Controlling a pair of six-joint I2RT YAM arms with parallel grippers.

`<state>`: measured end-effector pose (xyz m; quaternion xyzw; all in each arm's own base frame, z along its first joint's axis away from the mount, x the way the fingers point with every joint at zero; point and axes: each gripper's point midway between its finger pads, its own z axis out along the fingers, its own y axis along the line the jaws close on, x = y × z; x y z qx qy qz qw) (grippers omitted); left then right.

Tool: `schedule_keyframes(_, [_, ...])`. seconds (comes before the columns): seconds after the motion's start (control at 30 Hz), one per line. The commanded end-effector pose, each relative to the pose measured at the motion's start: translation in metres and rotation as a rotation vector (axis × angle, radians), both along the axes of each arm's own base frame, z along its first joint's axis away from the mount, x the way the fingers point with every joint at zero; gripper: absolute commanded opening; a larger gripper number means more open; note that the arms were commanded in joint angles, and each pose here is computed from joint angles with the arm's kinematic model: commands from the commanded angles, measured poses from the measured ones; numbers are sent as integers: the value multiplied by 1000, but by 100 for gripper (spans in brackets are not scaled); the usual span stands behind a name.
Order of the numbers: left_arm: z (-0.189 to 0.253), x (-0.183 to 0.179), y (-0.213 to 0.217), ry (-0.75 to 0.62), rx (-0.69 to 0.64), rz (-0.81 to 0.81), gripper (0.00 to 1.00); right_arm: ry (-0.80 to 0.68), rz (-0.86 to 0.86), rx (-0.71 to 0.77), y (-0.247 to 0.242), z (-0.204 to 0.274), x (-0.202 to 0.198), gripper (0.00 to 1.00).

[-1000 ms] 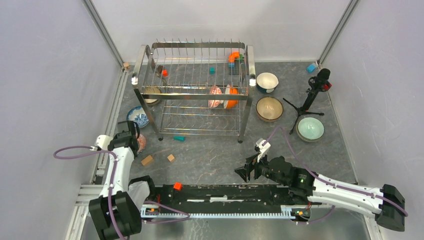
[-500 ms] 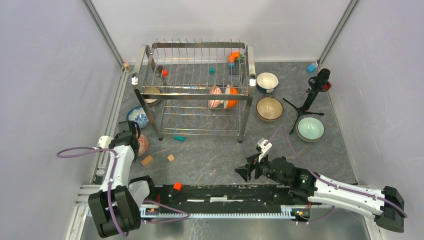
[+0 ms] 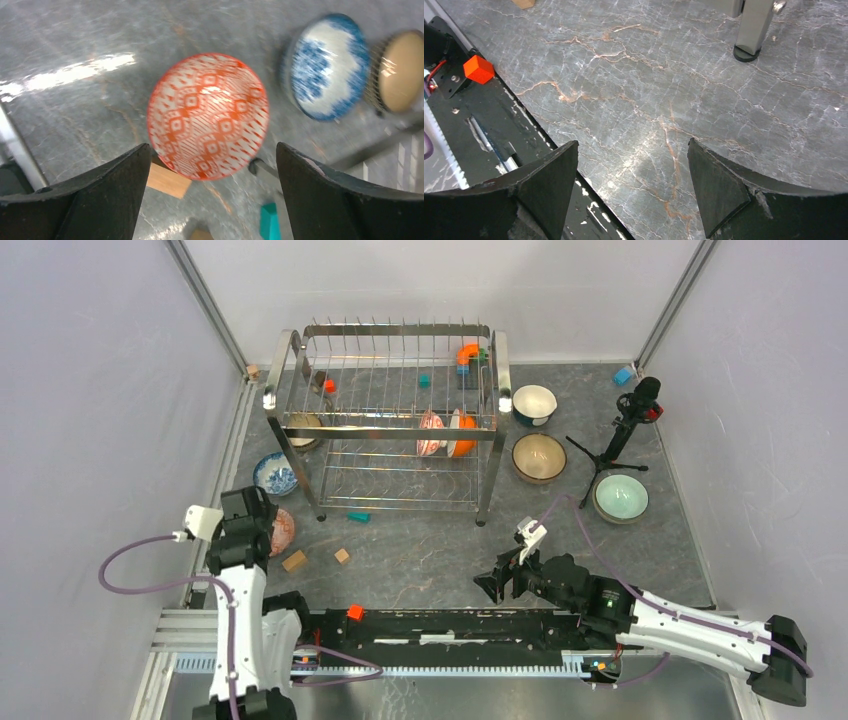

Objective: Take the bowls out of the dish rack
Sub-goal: Place the bowl at the center of the board, then pick up the bowl from the dish rack.

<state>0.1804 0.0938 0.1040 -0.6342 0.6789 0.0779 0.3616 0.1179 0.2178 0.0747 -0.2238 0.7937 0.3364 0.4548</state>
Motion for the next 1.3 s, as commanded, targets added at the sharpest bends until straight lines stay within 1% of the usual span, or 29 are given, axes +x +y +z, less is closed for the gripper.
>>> schedule_keyframes(0.0, [43, 13, -31, -91, 14, -307, 100, -48, -32, 0, -2, 13, 9, 86])
schedule_keyframes(0.07, [48, 13, -47, -99, 19, -420, 100, -54, -43, -12, -3, 13, 11, 86])
schedule_keyframes(0.2, [64, 16, -95, -184, 26, -657, 100, -51, -49, -34, 0, 9, 14, 86])
schedule_keyframes(0.27, [66, 13, -114, -214, 14, -738, 100, -51, -53, -43, 2, 8, 16, 86])
schedule_keyframes(0.33, [59, 6, -128, -215, -13, -794, 100, -46, -60, -53, 3, 5, 17, 86])
schedule_keyframes(0.43, [60, 0, -146, -262, -40, -862, 100, -48, -78, -50, 5, 6, 21, 86])
schedule_keyframes(0.57, [56, -3, -166, -298, -79, -941, 99, -67, -138, -48, 0, 10, 30, 86])
schedule_keyframes(0.67, [52, 1, -182, -351, -112, -1000, 93, -110, -187, -40, -6, 19, 39, 85])
schedule_keyframes(0.77, [51, 8, -200, -421, -127, -1064, 90, -167, -241, -29, -14, 30, 49, 86])
schedule_keyframes(0.9, [60, 20, -223, -532, -91, -1137, 89, -223, -294, -3, -23, 41, 57, 86])
schedule_keyframes(0.97, [66, 27, -236, -595, -65, -1165, 89, -233, -314, -2, -26, 43, 59, 86])
schedule_keyframes(1.0, [74, 32, -244, -653, -46, -1181, 88, -235, -320, 0, -27, 43, 59, 86])
schedule_keyframes(1.03, [72, 33, -252, -671, -30, -1202, 87, -237, -325, 2, -28, 44, 60, 86])
schedule_keyframes(1.1, [83, 40, -269, -772, 27, -1225, 87, -237, -329, 11, -30, 42, 59, 86])
schedule_keyframes(1.13, [81, 42, -275, -789, 67, -1235, 87, -236, -332, 15, -31, 40, 59, 86])
schedule_keyframes(1.2, [87, 48, -287, -871, 143, -1245, 87, -240, -332, 36, -32, 40, 58, 86])
schedule_keyframes(1.23, [94, 50, -291, -938, 191, -1242, 87, -242, -329, 50, -32, 39, 57, 86])
schedule_keyframes(1.27, [93, 54, -293, -965, 227, -1232, 87, -244, -326, 64, -32, 39, 57, 86])
